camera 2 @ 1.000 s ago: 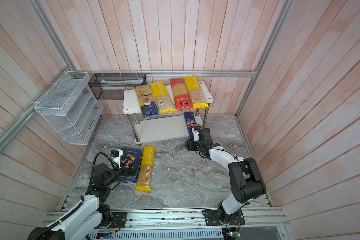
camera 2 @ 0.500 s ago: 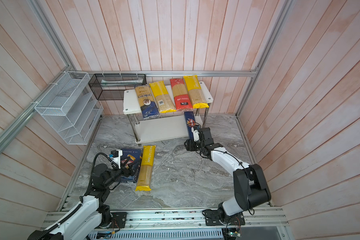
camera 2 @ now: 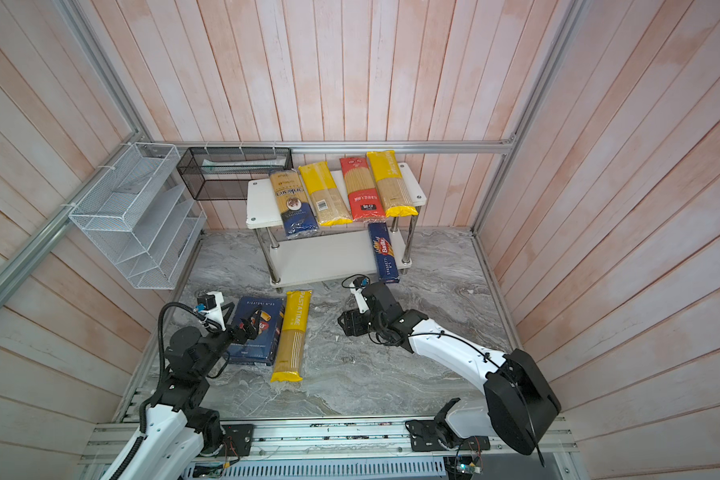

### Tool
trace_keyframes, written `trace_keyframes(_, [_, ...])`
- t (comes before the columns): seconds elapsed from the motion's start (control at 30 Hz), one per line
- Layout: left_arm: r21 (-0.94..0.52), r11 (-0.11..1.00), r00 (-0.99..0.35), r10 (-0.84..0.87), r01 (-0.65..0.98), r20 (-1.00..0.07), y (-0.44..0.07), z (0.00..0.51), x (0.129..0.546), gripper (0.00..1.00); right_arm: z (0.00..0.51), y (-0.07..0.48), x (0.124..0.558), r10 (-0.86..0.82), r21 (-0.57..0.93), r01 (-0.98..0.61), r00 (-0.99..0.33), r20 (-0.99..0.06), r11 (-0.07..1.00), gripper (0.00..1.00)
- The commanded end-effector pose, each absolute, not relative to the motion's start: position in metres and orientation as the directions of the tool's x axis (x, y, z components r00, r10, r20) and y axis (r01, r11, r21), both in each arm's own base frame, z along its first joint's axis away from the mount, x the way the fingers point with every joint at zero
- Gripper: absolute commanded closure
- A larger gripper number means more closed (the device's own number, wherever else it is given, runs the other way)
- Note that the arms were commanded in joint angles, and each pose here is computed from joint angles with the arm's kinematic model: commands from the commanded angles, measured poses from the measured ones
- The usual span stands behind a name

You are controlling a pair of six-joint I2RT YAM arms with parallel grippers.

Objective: Place and organize the pasta boxes and bags onto the shelf
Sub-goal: 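Withdraw the right gripper from the shelf toward the yellow Pastatime bag, then lower the open right gripper onto the yellow Pastatime bag and close it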

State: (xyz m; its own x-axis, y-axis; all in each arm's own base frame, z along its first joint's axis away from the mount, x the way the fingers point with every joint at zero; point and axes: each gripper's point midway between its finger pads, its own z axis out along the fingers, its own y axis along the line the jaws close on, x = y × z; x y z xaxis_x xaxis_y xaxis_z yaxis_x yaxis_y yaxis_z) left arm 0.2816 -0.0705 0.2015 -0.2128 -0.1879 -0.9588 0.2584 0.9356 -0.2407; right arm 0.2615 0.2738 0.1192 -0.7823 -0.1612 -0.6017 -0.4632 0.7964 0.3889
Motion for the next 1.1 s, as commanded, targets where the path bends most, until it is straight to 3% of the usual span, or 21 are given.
trace_keyframes(0.0, [-0.163,0.975,-0.23,-0.127,0.147,-0.965,-0.05,0.182,0.284,0.0,0.105,0.283,0.26,-0.136,0.403,-0.431,-0.8,-0.585,0.807,0.25])
trace_keyframes(0.53, [-0.159,0.972,-0.265,-0.109,0.175,-0.958,-0.056,0.176,0.292,0.0,0.08,0.338,0.255,-0.195,0.394,-0.479,-0.794,-0.576,0.785,0.22])
trace_keyframes(1.07, [-0.158,0.97,-0.264,-0.107,0.182,-0.958,-0.057,0.177,0.292,0.0,0.053,0.353,0.265,-0.231,0.359,-0.468,-0.811,-0.537,0.808,0.17])
